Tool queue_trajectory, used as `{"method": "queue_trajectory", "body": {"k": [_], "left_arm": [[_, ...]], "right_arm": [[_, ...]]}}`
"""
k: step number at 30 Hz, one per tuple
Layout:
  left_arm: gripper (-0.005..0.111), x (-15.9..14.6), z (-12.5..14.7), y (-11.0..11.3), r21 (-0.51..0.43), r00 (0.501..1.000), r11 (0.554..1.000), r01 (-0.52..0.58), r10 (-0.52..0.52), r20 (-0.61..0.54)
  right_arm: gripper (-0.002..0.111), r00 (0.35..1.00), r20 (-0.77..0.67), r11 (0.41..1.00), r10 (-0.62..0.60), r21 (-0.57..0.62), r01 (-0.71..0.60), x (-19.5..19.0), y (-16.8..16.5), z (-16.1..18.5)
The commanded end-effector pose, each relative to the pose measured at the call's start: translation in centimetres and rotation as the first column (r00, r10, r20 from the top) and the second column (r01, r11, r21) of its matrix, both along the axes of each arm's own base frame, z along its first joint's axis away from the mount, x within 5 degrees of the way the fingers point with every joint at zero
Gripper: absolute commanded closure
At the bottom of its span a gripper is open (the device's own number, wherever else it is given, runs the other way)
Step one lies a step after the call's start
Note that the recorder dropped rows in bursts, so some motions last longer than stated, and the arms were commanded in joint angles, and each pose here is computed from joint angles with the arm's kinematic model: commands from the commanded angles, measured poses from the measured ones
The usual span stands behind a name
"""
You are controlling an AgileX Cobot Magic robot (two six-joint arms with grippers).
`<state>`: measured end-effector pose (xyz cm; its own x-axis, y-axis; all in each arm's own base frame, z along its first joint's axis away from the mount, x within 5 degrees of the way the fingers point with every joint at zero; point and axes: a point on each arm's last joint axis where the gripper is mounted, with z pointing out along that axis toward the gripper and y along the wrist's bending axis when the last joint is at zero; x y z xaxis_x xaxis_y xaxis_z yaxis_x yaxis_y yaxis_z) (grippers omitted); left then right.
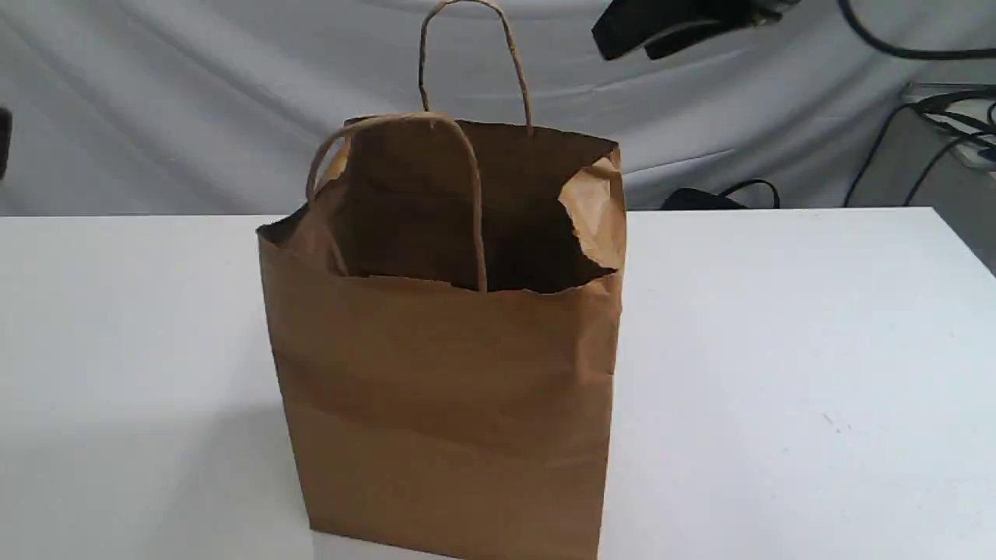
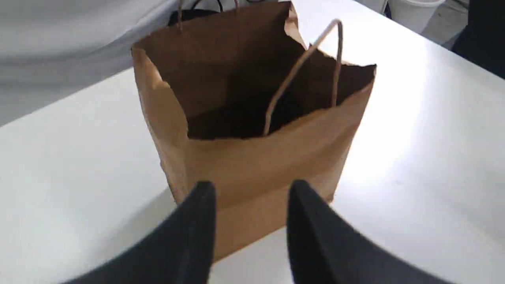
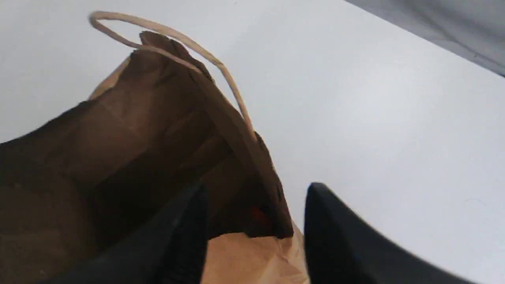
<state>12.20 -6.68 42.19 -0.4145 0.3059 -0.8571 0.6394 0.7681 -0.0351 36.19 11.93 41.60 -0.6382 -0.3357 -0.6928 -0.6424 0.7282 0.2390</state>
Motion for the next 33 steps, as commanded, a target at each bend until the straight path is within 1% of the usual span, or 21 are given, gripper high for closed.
{"method": "queue_trajectory", "body": {"k": [1, 2, 3, 4, 7, 9, 11, 12, 14, 16, 19, 22, 24, 27, 32, 33], "left_arm": [[0.09, -0.7, -1.1, 0.1, 0.026, 0.999, 1.0, 0.011, -0.01, -0.05], [0.096, -0.9, -1.5, 0.2, 0.028, 0.998, 1.0, 0.011, -0.01, -0.056], [0.104, -1.2, -1.7, 0.3, 0.03, 0.999, 0.999, 0.012, -0.011, -0.05], [0.107, -1.3, -2.1, 0.3, 0.03, 0.999, 0.999, 0.01, -0.009, -0.045], [0.107, -2.3, -2.6, 0.7, 0.007, 1.0, 1.0, -0.016, 0.016, 0.009], [0.107, -3.3, -2.8, 1.1, -0.026, 0.995, 0.999, -0.045, 0.047, 0.086], [0.107, -4.6, -2.7, 1.7, -0.072, 0.98, 0.995, -0.073, 0.085, 0.179], [0.107, -5.1, -2.8, 1.9, -0.097, 0.968, 0.991, -0.088, 0.108, 0.225], [0.107, -6.6, -2.9, 2.6, -0.162, 0.934, 0.98, -0.111, 0.159, 0.32], [0.107, -8.1, -3.1, 3.2, -0.224, 0.887, 0.967, -0.124, 0.209, 0.412], [0.107, -10.0, -3.6, 4.1, -0.288, 0.818, 0.949, -0.127, 0.265, 0.511], [0.107, -11.1, -4.7, 4.7, -0.32, 0.76, 0.938, -0.136, 0.306, 0.573], [0.107, -11.4, -5.7, 5.0, -0.302, 0.733, 0.941, -0.156, 0.315, 0.603], [0.107, -11.5, -7.3, 5.1, -0.288, 0.735, 0.943, -0.166, 0.313, 0.602], [0.107, -11.1, -10.1, 5.0, -0.284, 0.75, 0.942, -0.177, 0.316, 0.581], [0.107, -11.0, -10.6, 5.0, -0.292, 0.753, 0.939, -0.18, 0.323, 0.573]], "right_arm": [[0.093, 0.998, 0.066, 1.0, -0.01, 0.005, 0.01, -1.8, -0.6, 2.4], [0.098, 0.997, 0.078, 1.0, -0.011, 0.008, 0.01, -2.2, -0.6, 2.8], [0.103, 0.996, 0.09, 1.0, -0.011, 0.008, 0.011, -2.5, -0.7, 3.2], [0.108, 0.994, 0.105, 1.0, -0.012, 0.011, 0.011, -3.0, -0.8, 3.8], [0.108, 0.988, 0.155, 1.0, -0.012, 0.014, 0.01, -4.6, -1.2, 5.4], [0.108, 0.982, 0.189, 1.0, -0.014, 0.01, 0.012, -5.8, -1.5, 6.4], [0.108, 0.972, 0.236, 1.0, -0.012, -0.012, 0.015, -7.3, -2.0, 7.5], [0.108, 0.968, 0.249, 1.0, -0.017, -0.017, 0.022, -7.7, -2.1, 7.7], [0.108, 0.946, 0.322, 0.999, -0.045, -0.01, 0.051, -9.0, -2.6, 8.7], [0.108, 0.925, 0.376, 0.998, -0.06, -0.007, 0.068, -10.0, -3.0, 9.4], [0.108, 0.889, 0.451, 0.996, -0.077, -0.007, 0.09, -11.5, -3.6, 9.8], [0.108, 0.846, 0.522, 0.993, -0.105, 0.011, 0.116, -13.1, -4.1, 9.6], [0.108, 0.817, 0.564, 0.991, -0.124, 0.022, 0.135, -14.1, -4.5, 9.2], [0.108, 0.771, 0.617, 0.984, -0.16, 0.041, 0.171, -15.7, -5.1, 8.1], [0.108, 0.703, 0.685, 0.974, -0.19, 0.042, 0.223, -18.6, -6.2, 4.6], [0.108, 0.706, 0.682, 0.973, -0.189, 0.034, 0.227, -18.9, -6.3, 3.8]]}}
